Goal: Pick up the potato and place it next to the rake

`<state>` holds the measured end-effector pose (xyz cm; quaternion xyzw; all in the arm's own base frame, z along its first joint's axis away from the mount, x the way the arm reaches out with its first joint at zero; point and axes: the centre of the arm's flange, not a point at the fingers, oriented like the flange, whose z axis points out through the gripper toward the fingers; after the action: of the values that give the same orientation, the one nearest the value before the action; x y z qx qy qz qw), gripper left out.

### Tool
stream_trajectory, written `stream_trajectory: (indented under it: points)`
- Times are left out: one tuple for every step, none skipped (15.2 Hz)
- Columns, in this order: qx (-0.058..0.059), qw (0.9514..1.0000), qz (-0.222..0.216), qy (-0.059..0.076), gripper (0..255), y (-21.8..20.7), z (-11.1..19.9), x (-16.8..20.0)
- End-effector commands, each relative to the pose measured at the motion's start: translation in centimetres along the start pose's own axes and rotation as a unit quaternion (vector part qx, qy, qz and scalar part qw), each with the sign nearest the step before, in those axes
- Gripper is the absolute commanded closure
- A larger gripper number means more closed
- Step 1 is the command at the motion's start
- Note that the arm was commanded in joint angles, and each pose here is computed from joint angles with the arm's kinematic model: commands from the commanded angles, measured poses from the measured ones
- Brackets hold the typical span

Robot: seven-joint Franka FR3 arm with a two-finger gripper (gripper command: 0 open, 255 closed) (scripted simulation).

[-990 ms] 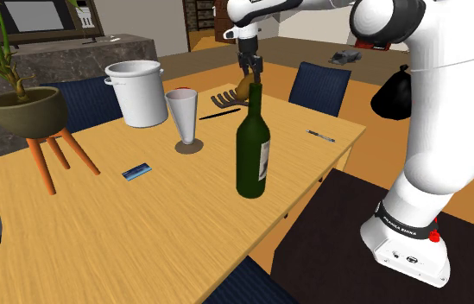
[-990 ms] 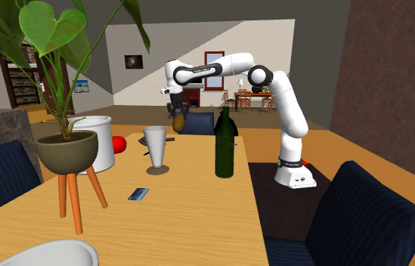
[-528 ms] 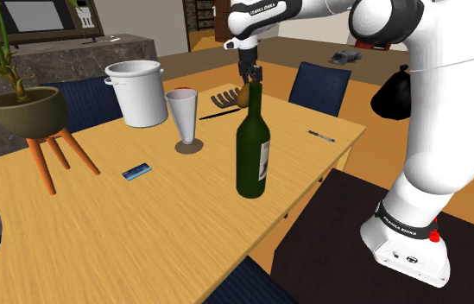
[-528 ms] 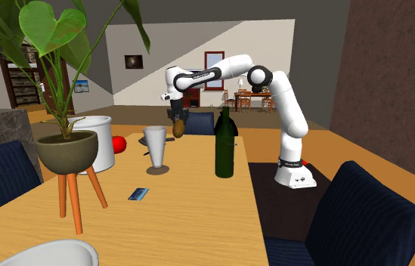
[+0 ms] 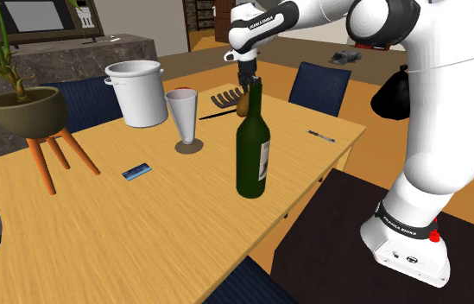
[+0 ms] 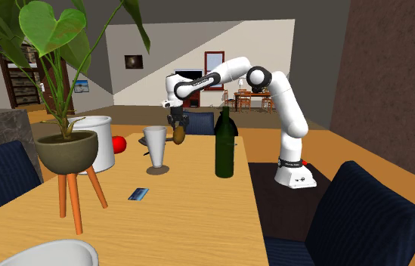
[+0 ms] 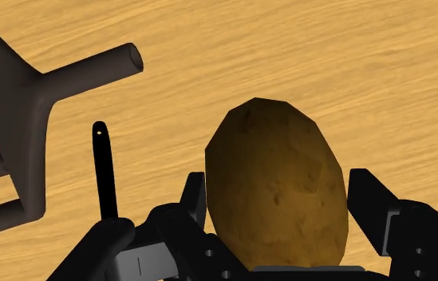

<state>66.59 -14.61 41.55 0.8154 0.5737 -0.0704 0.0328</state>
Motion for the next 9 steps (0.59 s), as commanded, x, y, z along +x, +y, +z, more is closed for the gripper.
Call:
stream_trajectory:
  points:
    - [-0.001,1.0000,0.000,0.000,255,0.0,1.0,0.1]
    - [-0.001,1.0000,0.000,0.000,255,0.0,1.5,0.2]
    - [-0.001,1.0000,0.000,0.000,255,0.1,2.1,0.3]
    - [-0.001,1.0000,0.000,0.000,255,0.1,2.6,0.4]
    - [-0.001,1.0000,0.000,0.000,255,0.1,3.1,0.4]
    - [-0.001,1.0000,0.000,0.000,255,0.1,3.6,0.5]
    - [-0.001,1.0000,0.000,0.000,255,0.1,4.1,0.6]
    - [-0.001,1.0000,0.000,0.000,255,0.1,4.7,0.7]
    - [-0.001,1.0000,0.000,0.000,255,0.2,5.4,0.8]
